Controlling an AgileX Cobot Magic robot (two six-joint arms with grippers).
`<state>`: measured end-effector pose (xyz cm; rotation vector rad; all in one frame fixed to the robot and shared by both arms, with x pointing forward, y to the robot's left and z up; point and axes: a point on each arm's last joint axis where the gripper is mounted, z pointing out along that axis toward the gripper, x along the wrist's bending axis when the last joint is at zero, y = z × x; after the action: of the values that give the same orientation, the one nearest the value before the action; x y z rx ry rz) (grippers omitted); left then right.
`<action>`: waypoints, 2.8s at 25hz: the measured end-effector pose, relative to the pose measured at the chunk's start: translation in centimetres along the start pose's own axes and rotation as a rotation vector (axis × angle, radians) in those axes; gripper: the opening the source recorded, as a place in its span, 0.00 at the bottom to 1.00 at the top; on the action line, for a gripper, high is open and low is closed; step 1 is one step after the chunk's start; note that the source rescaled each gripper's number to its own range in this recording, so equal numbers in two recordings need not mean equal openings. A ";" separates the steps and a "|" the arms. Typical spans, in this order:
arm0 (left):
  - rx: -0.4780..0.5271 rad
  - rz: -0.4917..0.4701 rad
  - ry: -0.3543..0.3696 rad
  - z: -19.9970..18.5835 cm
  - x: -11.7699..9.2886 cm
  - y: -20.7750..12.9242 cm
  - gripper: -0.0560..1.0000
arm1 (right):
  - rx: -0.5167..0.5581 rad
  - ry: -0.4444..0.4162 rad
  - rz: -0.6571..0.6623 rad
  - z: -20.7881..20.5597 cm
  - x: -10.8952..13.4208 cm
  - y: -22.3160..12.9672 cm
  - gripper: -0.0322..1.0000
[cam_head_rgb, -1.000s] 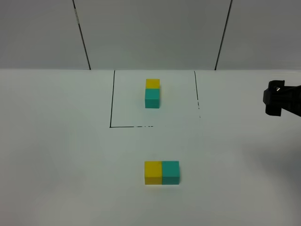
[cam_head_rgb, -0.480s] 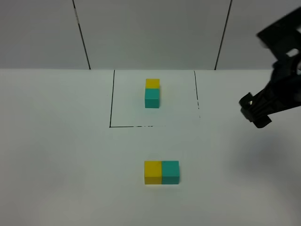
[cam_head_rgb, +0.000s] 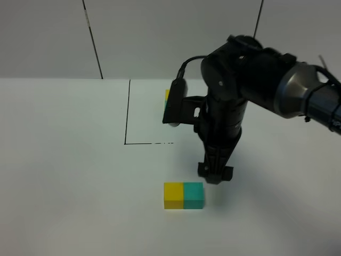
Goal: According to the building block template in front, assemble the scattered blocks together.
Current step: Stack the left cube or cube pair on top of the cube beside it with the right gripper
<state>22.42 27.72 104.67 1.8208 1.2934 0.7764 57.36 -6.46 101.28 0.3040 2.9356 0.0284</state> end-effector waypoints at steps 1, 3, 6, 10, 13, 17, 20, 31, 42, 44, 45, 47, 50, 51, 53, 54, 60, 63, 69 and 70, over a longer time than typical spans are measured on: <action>0.000 0.000 0.000 0.0 0.0 0.0 0.74 | -0.012 0.023 -0.019 0.5 0.4 0.5 1.00; 0.000 0.000 0.000 0.0 0.0 0.0 0.74 | -0.035 0.059 -0.051 1.6 0.9 1.4 1.00; 0.000 0.000 0.000 0.0 0.0 0.0 0.74 | -0.055 0.098 -0.077 3.2 1.6 2.4 1.00; 0.000 0.000 0.000 0.0 0.0 0.0 0.74 | -0.045 0.120 -0.089 5.4 1.8 3.0 1.00; 0.000 0.000 0.000 0.0 0.0 0.0 0.74 | -0.047 0.119 -0.103 6.6 1.9 3.4 1.00; 0.000 0.000 0.000 0.0 0.0 0.0 0.74 | -0.065 0.127 -0.115 7.5 2.3 4.0 1.00; 0.000 0.000 0.000 0.0 0.0 0.0 0.74 | -0.066 0.131 -0.118 8.4 2.4 4.2 1.00; 0.000 -0.002 0.000 0.0 0.0 0.0 0.74 | -0.059 0.177 -0.101 11.0 2.9 4.6 1.00; 0.000 -0.002 0.000 0.0 0.0 0.0 0.74 | -0.057 0.179 -0.102 11.1 2.9 4.5 0.98; 0.000 -0.002 0.000 0.0 0.0 0.0 0.74 | -0.054 0.179 -0.103 11.1 2.9 4.5 0.87; 0.000 -0.002 0.000 0.0 0.0 0.0 0.74 | -0.052 0.180 -0.104 11.1 2.9 4.5 0.77; 0.000 -0.002 0.000 0.0 0.0 0.0 0.74 | -0.047 0.185 -0.105 11.1 3.0 4.4 0.52; 0.000 -0.002 0.000 0.0 0.0 0.0 0.74 | -0.039 0.190 -0.106 11.1 3.0 4.4 0.03; 0.000 -0.002 0.000 0.0 0.0 0.0 0.74 | -0.038 0.191 -0.106 11.1 3.0 4.4 0.04; 0.000 -0.002 0.000 0.0 0.0 0.0 0.74 | -0.036 0.194 -0.104 11.1 3.0 4.4 0.04; 0.000 -0.002 0.000 0.0 0.0 0.0 0.74 | -0.036 0.196 -0.103 11.1 3.1 4.3 0.04; 0.000 -0.002 0.000 0.0 0.0 0.0 0.74 | -0.025 0.199 0.001 10.1 3.0 4.2 0.04; 0.000 -0.002 0.000 0.0 0.0 0.0 0.74 | -0.054 0.164 0.152 7.6 2.6 4.2 0.04; 0.000 -0.001 0.000 0.0 0.0 0.0 0.74 | -0.115 0.138 0.661 4.6 1.6 3.9 0.04; 0.000 -0.001 0.000 0.0 0.0 0.0 0.74 | -0.124 0.137 0.753 4.6 1.4 3.9 0.04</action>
<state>22.42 27.72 104.67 1.8201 1.2941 0.7760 57.71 -2.35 96.61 1.3991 2.7372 0.3415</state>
